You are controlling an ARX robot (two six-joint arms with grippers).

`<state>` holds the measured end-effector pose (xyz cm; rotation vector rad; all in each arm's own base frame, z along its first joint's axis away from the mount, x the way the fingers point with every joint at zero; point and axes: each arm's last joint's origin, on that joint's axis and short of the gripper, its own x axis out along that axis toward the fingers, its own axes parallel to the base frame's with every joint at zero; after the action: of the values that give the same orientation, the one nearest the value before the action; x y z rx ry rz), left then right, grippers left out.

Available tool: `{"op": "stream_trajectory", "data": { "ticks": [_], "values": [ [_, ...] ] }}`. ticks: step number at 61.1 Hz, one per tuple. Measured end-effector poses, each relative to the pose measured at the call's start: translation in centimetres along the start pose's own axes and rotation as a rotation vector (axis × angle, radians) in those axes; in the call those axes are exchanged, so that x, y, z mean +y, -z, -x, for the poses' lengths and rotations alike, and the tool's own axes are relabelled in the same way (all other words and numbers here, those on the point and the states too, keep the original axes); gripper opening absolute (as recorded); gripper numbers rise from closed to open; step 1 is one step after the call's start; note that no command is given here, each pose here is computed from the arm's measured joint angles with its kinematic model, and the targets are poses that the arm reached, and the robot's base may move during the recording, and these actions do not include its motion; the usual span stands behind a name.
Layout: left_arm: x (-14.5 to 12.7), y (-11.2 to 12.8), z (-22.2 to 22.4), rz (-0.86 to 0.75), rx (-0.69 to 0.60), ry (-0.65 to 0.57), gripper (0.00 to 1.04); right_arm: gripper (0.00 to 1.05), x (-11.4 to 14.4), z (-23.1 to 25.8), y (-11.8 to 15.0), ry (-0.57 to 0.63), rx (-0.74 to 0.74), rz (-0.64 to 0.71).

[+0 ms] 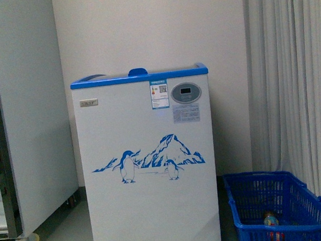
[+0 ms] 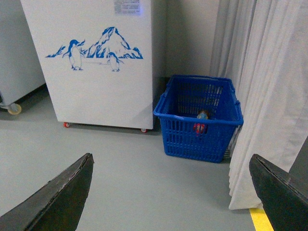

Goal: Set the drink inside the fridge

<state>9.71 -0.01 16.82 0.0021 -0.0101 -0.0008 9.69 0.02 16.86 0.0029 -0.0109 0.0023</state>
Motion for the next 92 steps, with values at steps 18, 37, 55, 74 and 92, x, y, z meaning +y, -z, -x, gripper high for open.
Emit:
{"op": "stream_trajectory", "data": {
  "ticks": [18,37,55,74,92],
  "values": [
    [0.0,0.0,0.0,0.0,0.0,0.0,0.97,0.97,0.0,0.0,0.0,0.0,0.0,0.0],
    [0.0,0.0,0.0,0.0,0.0,0.0,0.97,0.97,0.0,0.0,0.0,0.0,0.0,0.0],
    [0.0,0.0,0.0,0.0,0.0,0.0,0.97,0.97,0.0,0.0,0.0,0.0,0.0,0.0],
    [0.0,0.0,0.0,0.0,0.0,0.0,0.97,0.97,0.0,0.0,0.0,0.0,0.0,0.0],
    [0.0,0.0,0.0,0.0,0.0,0.0,0.97,0.97,0.0,0.0,0.0,0.0,0.0,0.0]
  ]
}}
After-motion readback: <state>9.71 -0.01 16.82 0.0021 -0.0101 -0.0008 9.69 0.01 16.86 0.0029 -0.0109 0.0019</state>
